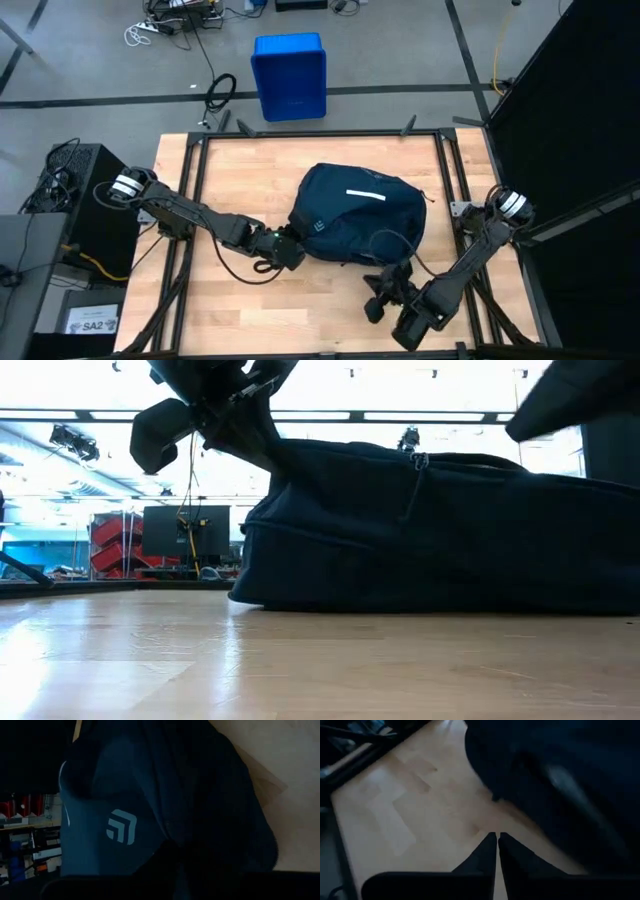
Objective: Unpack backpack
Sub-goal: Close the dark blue backpack
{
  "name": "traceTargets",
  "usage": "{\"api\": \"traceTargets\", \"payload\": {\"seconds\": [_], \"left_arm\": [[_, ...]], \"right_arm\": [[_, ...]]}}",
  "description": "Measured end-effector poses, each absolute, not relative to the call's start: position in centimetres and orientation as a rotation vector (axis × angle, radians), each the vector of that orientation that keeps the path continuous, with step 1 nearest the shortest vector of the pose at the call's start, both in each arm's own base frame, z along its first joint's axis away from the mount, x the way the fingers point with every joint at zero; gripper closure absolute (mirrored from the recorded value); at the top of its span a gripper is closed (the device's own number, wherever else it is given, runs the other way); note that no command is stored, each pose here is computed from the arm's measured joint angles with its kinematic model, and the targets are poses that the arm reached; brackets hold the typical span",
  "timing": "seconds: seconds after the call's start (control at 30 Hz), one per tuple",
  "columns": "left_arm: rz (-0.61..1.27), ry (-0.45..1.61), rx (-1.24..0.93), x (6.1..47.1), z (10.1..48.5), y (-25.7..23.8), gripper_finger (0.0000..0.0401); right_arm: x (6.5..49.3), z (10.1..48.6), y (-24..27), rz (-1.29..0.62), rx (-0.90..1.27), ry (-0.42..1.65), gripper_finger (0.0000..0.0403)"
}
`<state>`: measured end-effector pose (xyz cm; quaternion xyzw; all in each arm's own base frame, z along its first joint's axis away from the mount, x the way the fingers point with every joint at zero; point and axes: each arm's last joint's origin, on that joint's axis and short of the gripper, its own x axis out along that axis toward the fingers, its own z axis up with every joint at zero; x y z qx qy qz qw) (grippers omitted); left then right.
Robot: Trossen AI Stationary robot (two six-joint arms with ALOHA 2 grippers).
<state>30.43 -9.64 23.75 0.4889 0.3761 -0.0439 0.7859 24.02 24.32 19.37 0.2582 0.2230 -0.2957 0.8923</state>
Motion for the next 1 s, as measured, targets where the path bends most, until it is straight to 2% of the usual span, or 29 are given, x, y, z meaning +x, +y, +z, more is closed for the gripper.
{"api": "traceTargets", "payload": {"seconds": [0.13, 0.33, 0.4, 0.47, 0.63, 0.77, 0.87, 1.0], "left_arm": [[-0.093, 0.804, 1.052, 30.5, 23.8, -9.7, 0.0401], [-0.09, 0.794, 1.051, 30.5, 23.9, -9.7, 0.0401], [-0.09, 0.794, 1.051, 30.5, 23.9, -9.7, 0.0401], [-0.09, 0.794, 1.051, 30.5, 23.9, -9.7, 0.0401], [-0.088, 0.792, 1.048, 30.6, 23.9, -9.7, 0.0401], [-0.09, 0.791, 1.047, 30.6, 23.9, -9.7, 0.0401], [-0.091, 0.789, 1.046, 30.6, 23.9, -9.7, 0.0401], [-0.091, 0.789, 1.044, 30.6, 23.9, -9.7, 0.0401]], "right_arm": [[23.9, 16.9, 24.4, -0.51, 0.602, 0.445, 0.0402], [25.8, 13.7, 22.6, -0.097, 0.754, 0.404, 0.0403], [25.9, 13.1, 21.5, -0.043, 0.743, 0.328, 0.0403], [25.8, 12.7, 20.5, -0.09, 0.701, 0.262, 0.0403], [25.6, 12.9, 19.3, -0.386, 0.561, 0.079, 0.0403], [26.0, 13.1, 18.9, -0.442, 0.51, 0.052, 0.0389], [26.0, 13.1, 18.8, -0.443, 0.493, 0.057, 0.0358], [25.9, 13.1, 19.0, -0.429, 0.47, 0.068, 0.0294]]}}
